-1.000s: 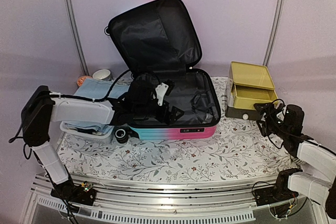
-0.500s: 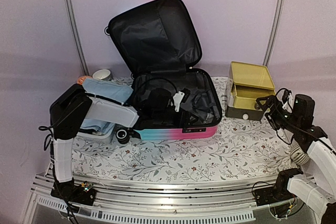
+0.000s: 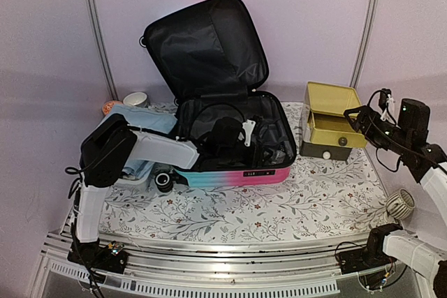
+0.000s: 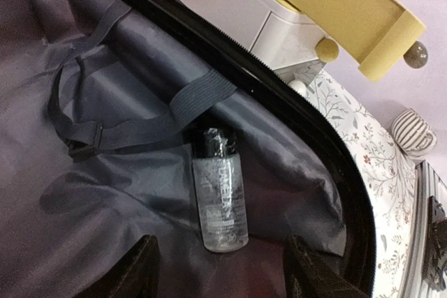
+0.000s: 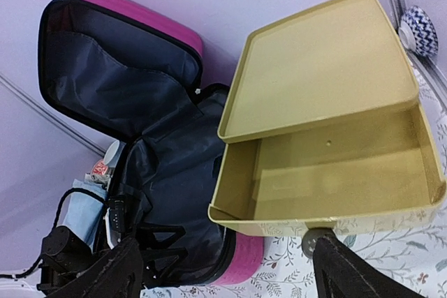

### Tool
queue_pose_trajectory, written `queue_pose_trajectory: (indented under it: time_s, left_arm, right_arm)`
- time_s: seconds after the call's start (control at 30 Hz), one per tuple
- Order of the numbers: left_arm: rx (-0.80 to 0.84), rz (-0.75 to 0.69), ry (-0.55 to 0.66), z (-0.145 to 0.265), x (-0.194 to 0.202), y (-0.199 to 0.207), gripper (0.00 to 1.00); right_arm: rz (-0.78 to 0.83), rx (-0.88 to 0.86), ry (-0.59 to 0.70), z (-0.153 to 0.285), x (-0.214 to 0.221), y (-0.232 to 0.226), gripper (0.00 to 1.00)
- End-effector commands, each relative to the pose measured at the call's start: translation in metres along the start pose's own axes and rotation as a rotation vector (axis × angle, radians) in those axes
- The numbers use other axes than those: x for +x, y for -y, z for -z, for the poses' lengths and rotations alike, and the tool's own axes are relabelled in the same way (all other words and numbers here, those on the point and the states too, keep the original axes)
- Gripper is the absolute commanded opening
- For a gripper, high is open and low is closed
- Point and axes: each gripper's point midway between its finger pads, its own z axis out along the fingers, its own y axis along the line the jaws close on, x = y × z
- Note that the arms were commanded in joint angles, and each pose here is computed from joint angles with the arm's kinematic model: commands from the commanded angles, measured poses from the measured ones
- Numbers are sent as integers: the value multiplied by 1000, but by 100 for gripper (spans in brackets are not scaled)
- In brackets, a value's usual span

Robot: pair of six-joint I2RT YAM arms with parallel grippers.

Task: Open, take out, and arrange the luggage
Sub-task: Open the drawer in the storage box.

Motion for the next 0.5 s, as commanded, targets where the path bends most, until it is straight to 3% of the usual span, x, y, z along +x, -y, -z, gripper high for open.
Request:
queue_pose_trajectory:
  time_s: [0.0, 0.27, 0.47]
  left_arm:
    - [-58, -9, -19, 25, 1, 1, 62]
    - [-105, -59, 50, 103, -30, 8, 63]
    - [-195, -81, 95, 162, -36, -6, 65]
  right_arm:
    - [99, 8, -94, -10, 7, -22, 80]
    - [192, 103, -224, -54, 69, -94, 79]
    - [241, 461, -289, -102, 121, -99, 75]
